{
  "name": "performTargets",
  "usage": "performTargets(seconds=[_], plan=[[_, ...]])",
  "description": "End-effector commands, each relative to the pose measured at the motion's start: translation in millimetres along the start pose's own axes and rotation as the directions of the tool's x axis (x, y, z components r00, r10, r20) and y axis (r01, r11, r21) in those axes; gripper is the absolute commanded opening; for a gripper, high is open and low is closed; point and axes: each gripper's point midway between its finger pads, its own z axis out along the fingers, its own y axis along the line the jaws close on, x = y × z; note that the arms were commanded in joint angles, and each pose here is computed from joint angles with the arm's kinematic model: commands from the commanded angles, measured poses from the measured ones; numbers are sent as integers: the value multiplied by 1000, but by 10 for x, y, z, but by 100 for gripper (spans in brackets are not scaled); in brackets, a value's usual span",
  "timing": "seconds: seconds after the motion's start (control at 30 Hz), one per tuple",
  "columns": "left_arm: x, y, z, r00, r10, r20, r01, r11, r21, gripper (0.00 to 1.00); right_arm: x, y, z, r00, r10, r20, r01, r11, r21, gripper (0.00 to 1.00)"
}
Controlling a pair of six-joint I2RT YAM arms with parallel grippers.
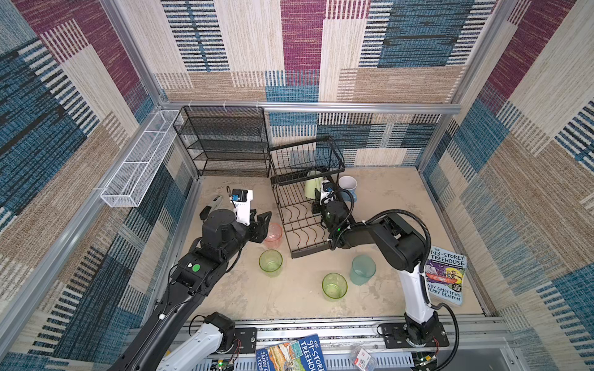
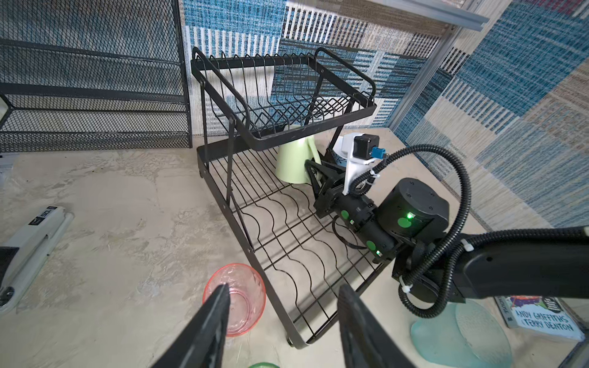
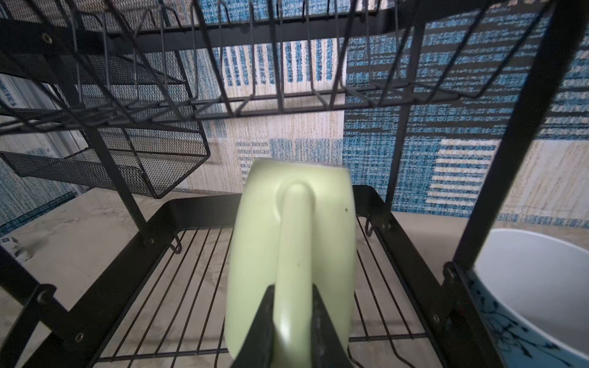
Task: Load cups into a dish rack
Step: Place the cup upside down at the dish rack.
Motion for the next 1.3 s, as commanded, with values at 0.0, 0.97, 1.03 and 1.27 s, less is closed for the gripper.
performTargets(seconds=[0.0,0.97,1.03,1.27], plan=[[-77,-58,-11,999,-21,31,20,999,36,57,-83,39,38,1000,-23,11,23,1000,-7,1],[-104,-50,-74,997,-56,58,52,997,58,57,277,106,132,972,-130,-197,124,991,-43,7],[-104,-48,-76,997,-58,59,55,997,58,57,302,114,123,969,-125,-212,117,992,-49,7],[-109,-49,-93,996,-63,65,59,996,62,56,374,116,60,959,-106,-262,93,994,-59,9]])
